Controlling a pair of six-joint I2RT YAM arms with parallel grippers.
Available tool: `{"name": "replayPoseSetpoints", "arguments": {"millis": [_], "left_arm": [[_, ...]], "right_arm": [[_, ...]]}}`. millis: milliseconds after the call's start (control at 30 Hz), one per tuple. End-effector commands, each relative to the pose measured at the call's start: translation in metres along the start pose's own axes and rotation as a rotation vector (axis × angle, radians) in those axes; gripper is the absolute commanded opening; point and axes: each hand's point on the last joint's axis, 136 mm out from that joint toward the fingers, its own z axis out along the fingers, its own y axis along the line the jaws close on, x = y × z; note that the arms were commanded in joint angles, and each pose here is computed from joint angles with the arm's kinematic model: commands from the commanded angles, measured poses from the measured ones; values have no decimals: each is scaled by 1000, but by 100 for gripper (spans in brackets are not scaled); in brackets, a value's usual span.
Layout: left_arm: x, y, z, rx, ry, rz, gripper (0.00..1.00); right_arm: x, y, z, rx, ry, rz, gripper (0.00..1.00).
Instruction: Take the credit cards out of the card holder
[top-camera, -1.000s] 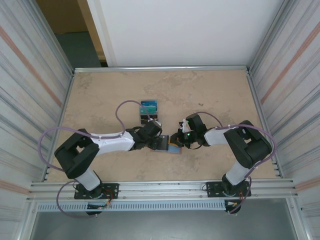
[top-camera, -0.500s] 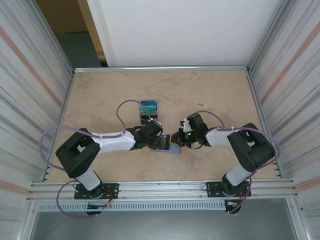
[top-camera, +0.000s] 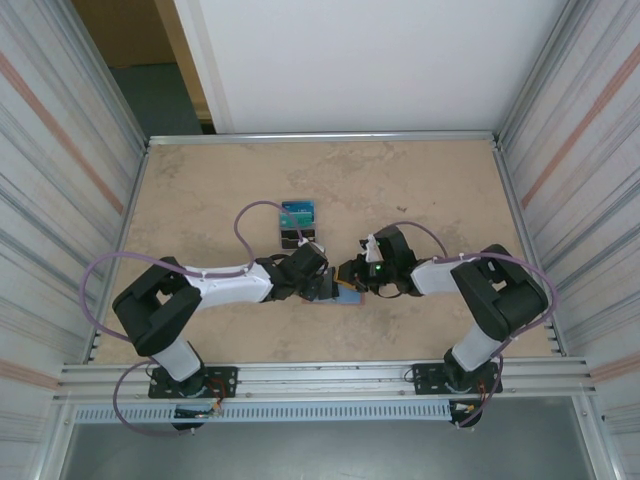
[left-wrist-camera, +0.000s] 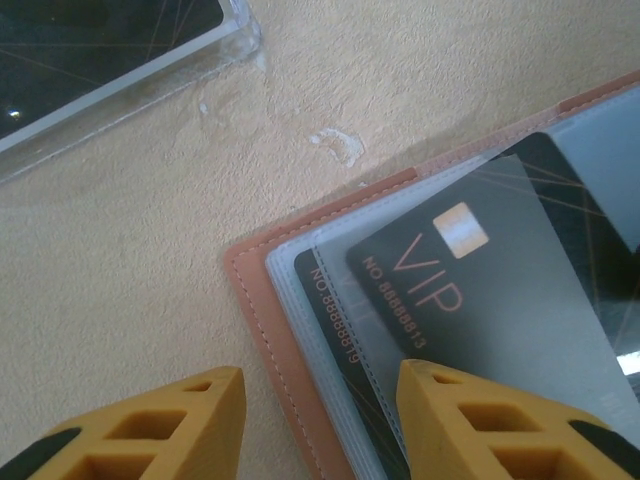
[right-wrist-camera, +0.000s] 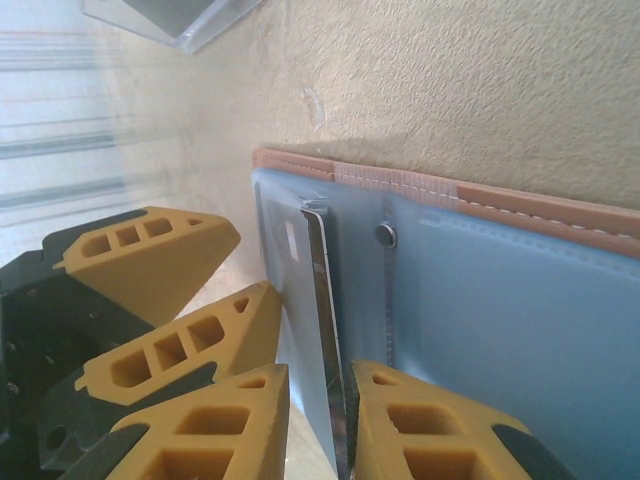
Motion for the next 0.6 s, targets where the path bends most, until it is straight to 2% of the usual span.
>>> {"name": "replayPoseSetpoints", "arguments": {"millis": [0,567], "left_arm": [[29,3,9,-21,89,8,45],[34,1,14,-2,94,-26,41]], "right_arm": [[5,3,6,-44,23,6,22],[11,18,26,-148,66,-22,21]]}}
